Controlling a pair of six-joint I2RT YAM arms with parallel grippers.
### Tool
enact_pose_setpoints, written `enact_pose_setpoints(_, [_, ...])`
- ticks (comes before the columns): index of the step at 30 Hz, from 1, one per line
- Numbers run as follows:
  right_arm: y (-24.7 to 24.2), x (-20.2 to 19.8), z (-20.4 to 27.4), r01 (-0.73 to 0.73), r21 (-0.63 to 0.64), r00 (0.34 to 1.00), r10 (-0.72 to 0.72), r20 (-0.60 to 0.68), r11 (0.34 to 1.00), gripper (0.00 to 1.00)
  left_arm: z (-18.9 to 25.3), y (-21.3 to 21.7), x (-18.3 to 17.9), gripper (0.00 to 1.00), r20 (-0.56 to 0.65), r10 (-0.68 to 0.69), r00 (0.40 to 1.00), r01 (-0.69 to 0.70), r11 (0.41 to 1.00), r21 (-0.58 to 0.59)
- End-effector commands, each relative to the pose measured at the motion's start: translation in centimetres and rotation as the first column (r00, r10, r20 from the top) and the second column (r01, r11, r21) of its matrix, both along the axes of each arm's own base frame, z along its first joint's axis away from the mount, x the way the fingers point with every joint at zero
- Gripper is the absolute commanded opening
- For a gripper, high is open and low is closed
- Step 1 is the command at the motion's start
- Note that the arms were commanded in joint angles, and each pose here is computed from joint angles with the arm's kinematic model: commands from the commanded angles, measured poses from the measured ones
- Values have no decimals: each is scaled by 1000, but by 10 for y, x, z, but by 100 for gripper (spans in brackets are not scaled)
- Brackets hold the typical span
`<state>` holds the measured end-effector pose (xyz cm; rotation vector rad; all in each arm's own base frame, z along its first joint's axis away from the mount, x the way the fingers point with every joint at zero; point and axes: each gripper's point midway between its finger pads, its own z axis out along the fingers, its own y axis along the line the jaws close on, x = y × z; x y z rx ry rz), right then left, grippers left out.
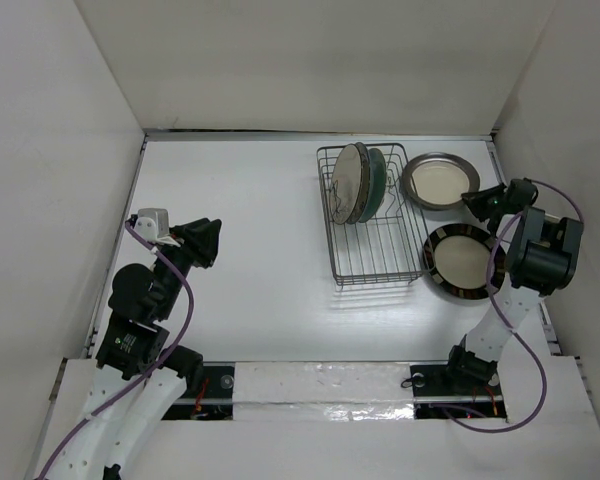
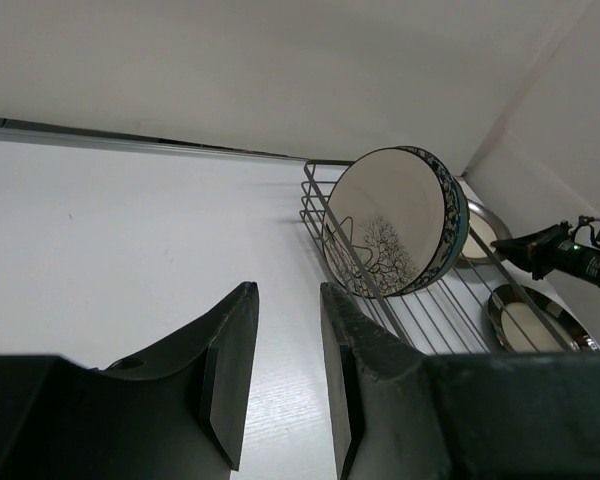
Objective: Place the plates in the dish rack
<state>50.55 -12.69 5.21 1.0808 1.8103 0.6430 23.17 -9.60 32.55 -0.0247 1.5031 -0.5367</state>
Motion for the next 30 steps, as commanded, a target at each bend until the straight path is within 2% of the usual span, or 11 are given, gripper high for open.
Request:
enact_pose_setpoints(1, [-12,10,68,107,-226,987,-77,141,968,0,10,-2,1,28,38,-5,999,5,1000,-6])
enact_pose_setpoints(3, [-6,10,100,173,-300,976,-123,178,938,0,9,-2,1,28,37,-9,999,10,1000,-3])
enact_pose_setpoints(8, [-13,-4,170,344,-375,925,-243,292,861,0,8,-1,3,29,32,1,999,-1,1000,-3])
enact_pose_setpoints(14, [11,-29,252,459,-485,873,-276,402,745,0,8,-2,2,29,33,-5,999,5,1000,-4])
enact_pose_setpoints(22, [57,-69,341,532,-567,817,-205,539,629,0,7,-5,2,29,31,-19,999,19,1000,-3])
enact_pose_setpoints(24, [80,-75,355,518,-585,820,-167,547,624,0,9,-4,0,29,38,-17,999,18,1000,-6])
enact_pose_setpoints(26, [90,-82,365,517,-623,826,-152,543,586,0,8,-3,1,29,35,-11,999,12,1000,-5])
enact_pose_setpoints(30, [127,-77,368,444,-678,860,-65,507,586,0,7,-5,0,29,32,-25,999,26,1000,-6])
